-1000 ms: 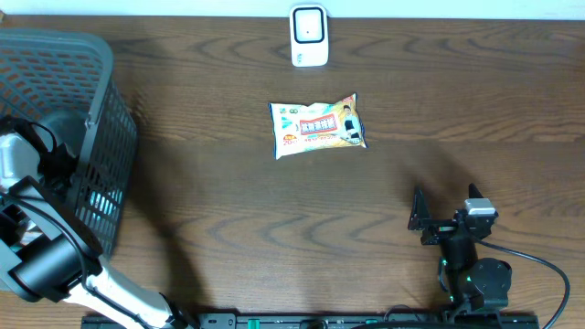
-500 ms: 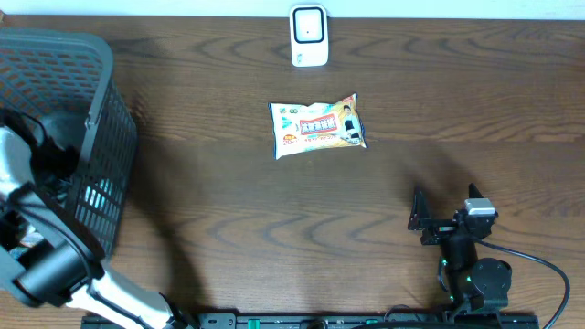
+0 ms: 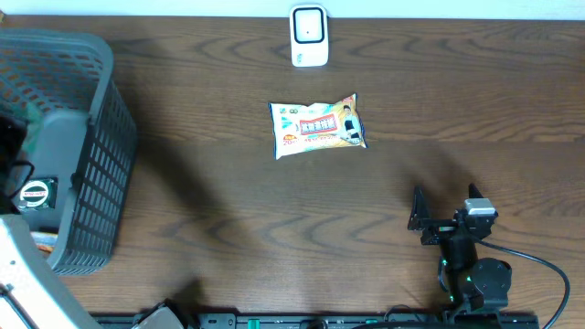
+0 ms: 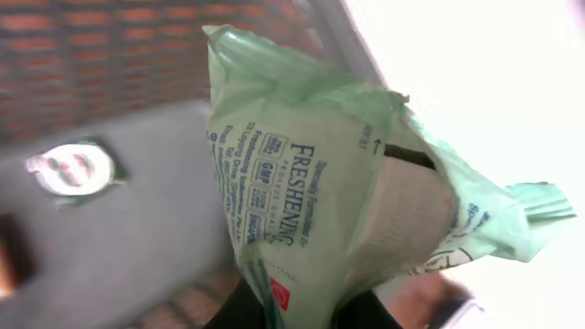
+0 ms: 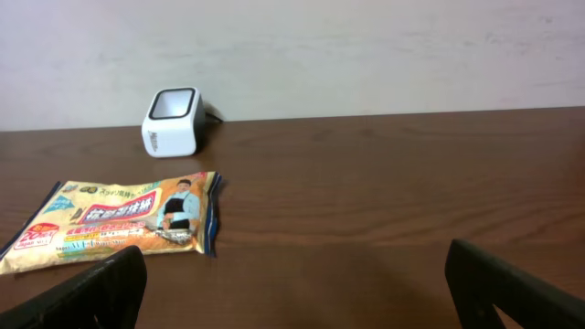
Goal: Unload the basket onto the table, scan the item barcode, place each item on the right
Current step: 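Carry the green packet to the scanner and drop it beside the bag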
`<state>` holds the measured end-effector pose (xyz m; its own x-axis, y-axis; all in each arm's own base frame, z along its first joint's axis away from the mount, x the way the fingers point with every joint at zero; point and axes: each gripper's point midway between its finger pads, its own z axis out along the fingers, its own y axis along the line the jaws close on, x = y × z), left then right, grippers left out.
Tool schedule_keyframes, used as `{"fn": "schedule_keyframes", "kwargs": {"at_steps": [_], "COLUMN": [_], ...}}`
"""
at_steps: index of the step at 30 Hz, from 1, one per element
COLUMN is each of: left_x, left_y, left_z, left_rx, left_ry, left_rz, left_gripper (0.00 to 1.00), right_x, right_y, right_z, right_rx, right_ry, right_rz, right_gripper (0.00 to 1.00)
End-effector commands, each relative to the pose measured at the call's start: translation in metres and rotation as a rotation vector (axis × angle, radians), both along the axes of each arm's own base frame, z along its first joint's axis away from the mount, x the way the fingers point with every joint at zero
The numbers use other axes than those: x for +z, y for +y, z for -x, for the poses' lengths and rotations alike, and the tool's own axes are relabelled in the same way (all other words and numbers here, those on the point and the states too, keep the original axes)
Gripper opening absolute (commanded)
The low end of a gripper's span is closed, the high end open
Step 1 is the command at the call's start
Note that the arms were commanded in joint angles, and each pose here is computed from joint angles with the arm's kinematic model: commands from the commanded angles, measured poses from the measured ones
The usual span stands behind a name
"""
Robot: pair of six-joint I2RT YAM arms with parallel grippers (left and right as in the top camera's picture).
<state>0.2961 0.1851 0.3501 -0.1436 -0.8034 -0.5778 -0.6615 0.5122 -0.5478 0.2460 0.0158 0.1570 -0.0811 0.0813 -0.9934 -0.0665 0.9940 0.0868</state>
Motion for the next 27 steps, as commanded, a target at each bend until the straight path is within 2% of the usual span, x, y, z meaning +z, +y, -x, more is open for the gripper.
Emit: {"fn": "schedule_keyframes", "kwargs": {"at_steps": [1, 5, 11, 15, 19, 22, 27], "left_x": [0.015, 0.035, 0.030, 0.005, -0.034, -0.070, -0.141], "left_y": [-0.048, -0.106, -0.199, -0.231, -0.243, -0.257, -0.305], "left_z": [-0.036, -0.056, -0.061, -0.071, -0.085, -0.092, -0.099], "left_rx": [-0.266, -0.603, -0.971, -0.987, -0.894, -0.855, -0.943], "left_ry": [-0.126, -0.215, -0.210, -0.090, 0.084, 0.209, 0.397], "left_rz": [0.075, -0.036, -0.162, -0.247, -0.318, -0.295, -0.229], "left_gripper": [0.07, 0.07, 0.07, 0.07, 0.07, 0.07, 0.07], "right_x": [-0.001, -0.001, -0.001, -0.001, -0.001, -0.001, -0.001], "right_y": [0.000, 0.000, 0.000, 0.000, 0.000, 0.000, 0.000], "right_z": [0.000, 0.000, 0.000, 0.000, 0.000, 0.000, 0.000], "right_rx": [0.000, 0.000, 0.000, 0.000, 0.000, 0.000, 0.000], "right_ry": [0.000, 0.000, -0.001, -0.001, 0.000, 0.000, 0.000], "right_rz": [0.015, 0.015, 0.015, 0.015, 0.015, 0.015, 0.015], "right_gripper": [0.99, 0.99, 0.99, 0.99, 0.99, 0.99, 0.99]}}
